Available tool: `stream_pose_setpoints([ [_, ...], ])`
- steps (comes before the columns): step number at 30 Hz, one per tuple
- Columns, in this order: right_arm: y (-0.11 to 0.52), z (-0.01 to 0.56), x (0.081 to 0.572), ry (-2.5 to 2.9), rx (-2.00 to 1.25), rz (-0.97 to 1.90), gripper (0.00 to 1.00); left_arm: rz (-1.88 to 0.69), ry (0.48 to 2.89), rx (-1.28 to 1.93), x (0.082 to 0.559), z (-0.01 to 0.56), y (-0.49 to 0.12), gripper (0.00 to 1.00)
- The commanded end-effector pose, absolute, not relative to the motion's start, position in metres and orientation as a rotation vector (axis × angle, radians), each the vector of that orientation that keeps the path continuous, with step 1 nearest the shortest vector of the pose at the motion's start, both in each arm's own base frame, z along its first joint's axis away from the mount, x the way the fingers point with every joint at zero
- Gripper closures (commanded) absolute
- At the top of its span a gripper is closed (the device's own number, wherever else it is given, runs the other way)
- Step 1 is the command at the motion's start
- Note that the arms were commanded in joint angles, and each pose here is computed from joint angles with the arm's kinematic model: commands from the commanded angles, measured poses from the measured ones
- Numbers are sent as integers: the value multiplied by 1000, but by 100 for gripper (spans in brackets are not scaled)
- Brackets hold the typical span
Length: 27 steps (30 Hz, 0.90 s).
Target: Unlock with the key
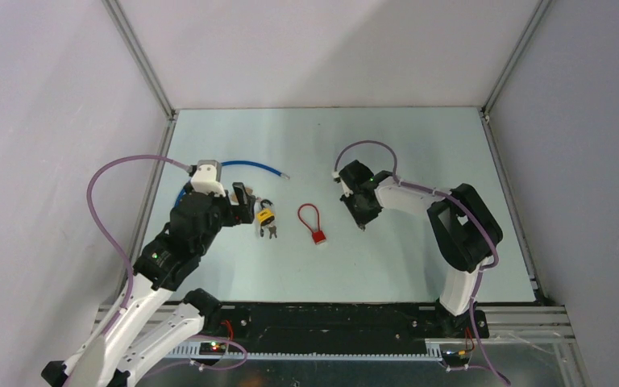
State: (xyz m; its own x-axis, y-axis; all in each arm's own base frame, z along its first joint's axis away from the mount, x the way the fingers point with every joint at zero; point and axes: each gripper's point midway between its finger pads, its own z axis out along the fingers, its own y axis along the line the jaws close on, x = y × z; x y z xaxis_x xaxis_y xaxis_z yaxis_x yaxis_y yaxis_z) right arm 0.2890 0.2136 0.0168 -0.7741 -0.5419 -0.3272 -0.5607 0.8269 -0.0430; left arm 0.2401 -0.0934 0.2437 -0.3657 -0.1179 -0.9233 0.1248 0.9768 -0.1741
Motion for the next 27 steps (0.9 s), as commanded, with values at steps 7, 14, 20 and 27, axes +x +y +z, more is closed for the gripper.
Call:
stream_pose_setpoints([
  [7, 205, 19, 300, 2774, -414, 94, 82, -262, 1919, -11, 243, 245, -92, 10],
  [14, 206, 24, 293, 2785, -374, 92, 75, -266, 1912, -19, 242, 246, -90, 10],
  [20, 202, 20, 288, 2801, -360, 84, 73, -275, 1915, -18, 242, 245, -91, 10],
  [27, 204, 11, 285, 2821, -373, 92, 75, -286, 1917, -22, 242, 245, -92, 10],
])
